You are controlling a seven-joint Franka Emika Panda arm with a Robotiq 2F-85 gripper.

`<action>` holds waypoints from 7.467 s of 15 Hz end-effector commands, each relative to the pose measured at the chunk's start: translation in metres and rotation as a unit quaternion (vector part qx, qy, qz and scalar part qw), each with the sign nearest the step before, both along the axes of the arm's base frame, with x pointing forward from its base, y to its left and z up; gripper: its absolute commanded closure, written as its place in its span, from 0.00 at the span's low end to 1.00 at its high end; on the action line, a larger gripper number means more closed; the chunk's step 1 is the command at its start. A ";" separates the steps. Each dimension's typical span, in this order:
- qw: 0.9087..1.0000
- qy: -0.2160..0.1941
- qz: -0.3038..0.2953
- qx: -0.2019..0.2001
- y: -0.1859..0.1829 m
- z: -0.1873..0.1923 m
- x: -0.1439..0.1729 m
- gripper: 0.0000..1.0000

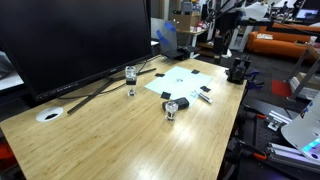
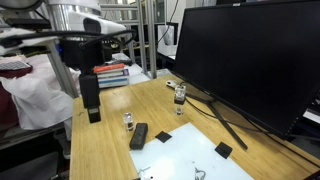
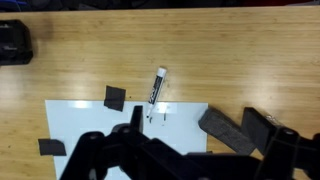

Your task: Use the marker to write on the paper.

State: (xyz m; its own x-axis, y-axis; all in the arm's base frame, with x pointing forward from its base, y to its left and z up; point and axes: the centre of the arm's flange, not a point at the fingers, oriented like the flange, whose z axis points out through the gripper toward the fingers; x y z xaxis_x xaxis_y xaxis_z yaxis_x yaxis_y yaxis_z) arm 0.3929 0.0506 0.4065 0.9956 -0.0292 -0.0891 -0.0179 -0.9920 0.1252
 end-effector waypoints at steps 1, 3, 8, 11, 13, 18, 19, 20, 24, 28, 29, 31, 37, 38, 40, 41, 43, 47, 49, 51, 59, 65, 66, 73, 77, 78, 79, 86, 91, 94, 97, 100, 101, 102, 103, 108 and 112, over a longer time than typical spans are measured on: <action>0.999 -0.002 -0.046 0.013 0.000 -0.030 -0.021 0.00; 0.999 0.015 -0.034 0.004 -0.001 -0.030 -0.016 0.00; 0.999 0.009 -0.046 0.007 -0.002 -0.029 -0.013 0.00; 0.999 0.006 -0.050 0.004 -0.012 -0.042 -0.007 0.00; 0.999 0.008 -0.051 -0.009 -0.022 -0.055 -0.002 0.00; 0.998 -0.030 -0.056 0.011 -0.035 -0.099 0.013 0.00; 0.997 -0.038 -0.063 0.022 -0.037 -0.111 0.014 0.00; 0.996 -0.037 -0.069 0.037 -0.040 -0.122 0.014 0.00; 0.997 -0.026 -0.071 0.026 -0.039 -0.121 0.012 0.00; 0.997 -0.029 -0.071 0.027 -0.039 -0.118 0.012 0.00; 0.997 -0.026 -0.072 0.029 -0.040 -0.120 0.015 0.00; 0.996 -0.036 -0.076 0.031 -0.045 -0.127 0.021 0.00; 0.992 -0.061 -0.093 0.052 -0.056 -0.164 0.034 0.00; 0.992 -0.061 -0.099 0.047 -0.058 -0.171 0.036 0.00; 0.991 -0.068 -0.111 0.041 -0.065 -0.184 0.038 0.00; 0.990 -0.072 -0.116 0.047 -0.070 -0.189 0.039 0.00; 0.988 -0.075 -0.125 0.052 -0.077 -0.198 0.044 0.00; 0.987 -0.074 -0.130 0.061 -0.082 -0.217 0.052 0.00; 0.986 -0.071 -0.136 0.063 -0.082 -0.225 0.053 0.00; 0.986 -0.071 -0.142 0.055 -0.084 -0.229 0.055 0.00; 0.986 -0.063 -0.144 0.059 -0.086 -0.240 0.052 0.00; 0.986 -0.062 -0.142 0.062 -0.088 -0.246 0.050 0.03; 0.986 -0.061 -0.140 0.062 -0.089 -0.246 0.050 0.05; 0.988 -0.065 -0.130 0.058 -0.090 -0.242 0.052 0.43; 0.988 -0.068 -0.129 0.058 -0.091 -0.240 0.052 0.69; 0.988 -0.068 -0.129 0.058 -0.091 -0.240 0.052 0.77; 0.988 -0.068 -0.129 0.058 -0.091 -0.240 0.052 0.83; 0.987 -0.067 -0.133 0.061 -0.095 -0.242 0.052 0.95; 0.989 -0.053 -0.122 0.068 -0.093 -0.232 0.049 0.95; 0.990 -0.027 -0.106 0.085 -0.090 -0.219 0.046 0.95; 0.990 0.008 -0.098 0.097 -0.085 -0.206 0.043 0.95; 0.989 0.028 -0.102 0.104 -0.087 -0.188 0.045 0.95; 0.988 0.035 -0.104 0.112 -0.088 -0.182 0.047 0.95; 0.985 0.046 -0.108 0.125 -0.089 -0.175 0.047 0.95; 0.982 0.059 -0.111 0.144 -0.091 -0.169 0.048 0.95; 0.961 0.143 -0.105 0.213 -0.100 -0.149 0.058 0.95; 0.940 0.212 -0.118 0.240 -0.127 -0.135 0.074 0.95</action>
State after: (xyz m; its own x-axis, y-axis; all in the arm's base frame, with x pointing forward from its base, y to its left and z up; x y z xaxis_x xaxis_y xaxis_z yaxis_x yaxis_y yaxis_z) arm 0.4457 -0.0575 0.2662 0.8853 -0.1231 -0.4484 -0.2608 -0.9298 -0.2598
